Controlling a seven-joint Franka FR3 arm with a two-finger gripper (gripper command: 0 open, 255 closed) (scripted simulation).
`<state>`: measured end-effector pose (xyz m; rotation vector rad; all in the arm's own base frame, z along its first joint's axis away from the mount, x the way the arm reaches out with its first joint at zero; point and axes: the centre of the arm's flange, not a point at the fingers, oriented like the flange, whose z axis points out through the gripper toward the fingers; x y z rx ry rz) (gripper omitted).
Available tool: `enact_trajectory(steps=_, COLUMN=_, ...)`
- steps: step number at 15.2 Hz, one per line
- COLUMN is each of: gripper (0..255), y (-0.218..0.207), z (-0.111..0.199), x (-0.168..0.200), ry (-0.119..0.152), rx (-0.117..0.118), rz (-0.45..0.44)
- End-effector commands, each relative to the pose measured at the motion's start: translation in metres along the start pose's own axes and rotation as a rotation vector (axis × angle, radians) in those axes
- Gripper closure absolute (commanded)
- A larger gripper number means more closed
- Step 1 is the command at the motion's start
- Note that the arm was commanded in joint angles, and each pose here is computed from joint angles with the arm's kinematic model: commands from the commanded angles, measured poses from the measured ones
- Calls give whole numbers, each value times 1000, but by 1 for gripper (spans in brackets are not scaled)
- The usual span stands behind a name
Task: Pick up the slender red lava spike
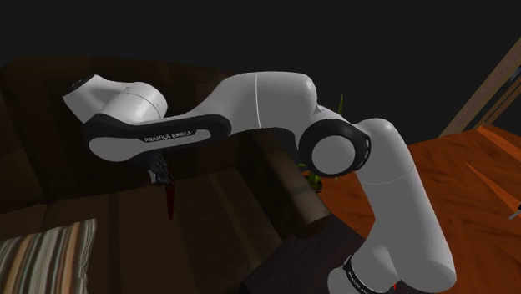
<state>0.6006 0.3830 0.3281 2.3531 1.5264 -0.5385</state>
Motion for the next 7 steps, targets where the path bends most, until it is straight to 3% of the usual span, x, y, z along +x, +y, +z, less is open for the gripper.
enact_trajectory(steps=1, gripper=255, y=0, z=-9, x=-5, ry=0, rx=0, rz=0)
enact_trajectory(steps=7, gripper=255, y=1, z=-29, x=-15, ry=0, rx=0, rz=0)
